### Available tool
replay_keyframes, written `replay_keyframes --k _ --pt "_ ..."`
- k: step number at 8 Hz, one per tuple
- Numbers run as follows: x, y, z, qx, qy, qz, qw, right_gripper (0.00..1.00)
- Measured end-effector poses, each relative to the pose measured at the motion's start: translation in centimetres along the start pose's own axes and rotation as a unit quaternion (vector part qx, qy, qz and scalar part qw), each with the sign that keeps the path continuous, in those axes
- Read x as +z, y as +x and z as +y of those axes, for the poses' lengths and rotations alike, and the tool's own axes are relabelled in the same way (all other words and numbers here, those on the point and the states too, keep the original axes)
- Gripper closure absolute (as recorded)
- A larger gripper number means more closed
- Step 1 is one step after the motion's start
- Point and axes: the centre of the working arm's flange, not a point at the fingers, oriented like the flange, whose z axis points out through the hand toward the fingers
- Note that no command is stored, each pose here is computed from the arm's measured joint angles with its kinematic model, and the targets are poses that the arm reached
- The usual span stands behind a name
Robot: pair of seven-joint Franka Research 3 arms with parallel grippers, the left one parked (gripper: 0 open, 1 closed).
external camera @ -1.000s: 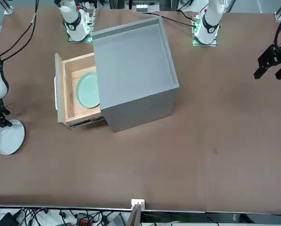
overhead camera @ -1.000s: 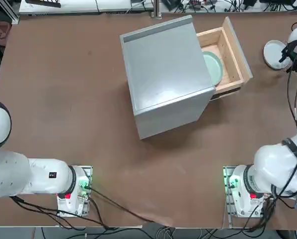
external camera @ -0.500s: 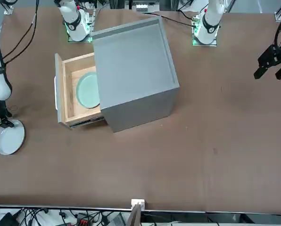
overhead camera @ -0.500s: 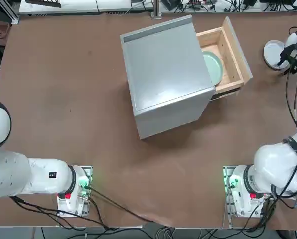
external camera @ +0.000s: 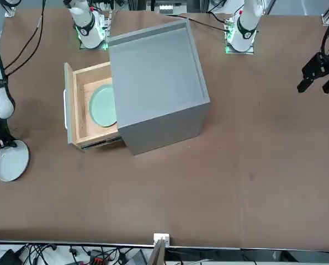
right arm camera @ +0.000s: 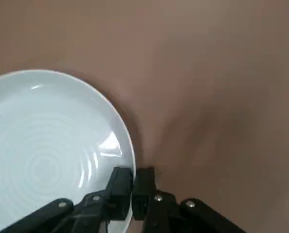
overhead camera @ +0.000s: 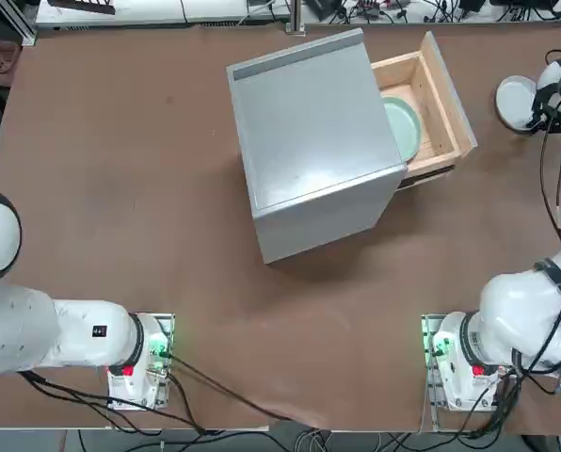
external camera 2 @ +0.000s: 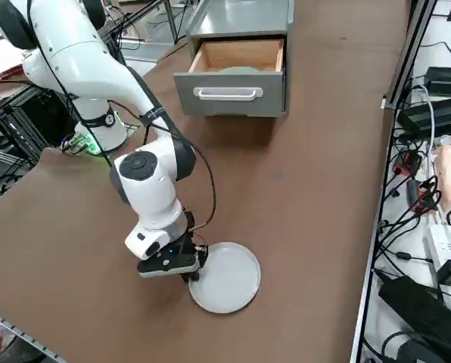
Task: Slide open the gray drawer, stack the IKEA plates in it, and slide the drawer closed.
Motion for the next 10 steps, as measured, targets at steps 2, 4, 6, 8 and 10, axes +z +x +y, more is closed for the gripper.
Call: replay_keyframes --k 2,4,6,8,10 --pt "-0.8 0.2 -0.6 -0.012 0.006 0.003 1.0 1.0" --pt "-4.4 0.6 -1.6 -0.048 0.011 -0.005 0.999 1.0" --pt "-10.0 0.1 -3.8 -0.083 0.045 -0.029 0.995 1.0" --pt "-15.9 -0.6 -4.8 -0.134 0.106 -0.068 0.983 1.0" --pt "-22.0 -1.2 -5.3 -0.178 0.163 -0.111 0.964 1.0"
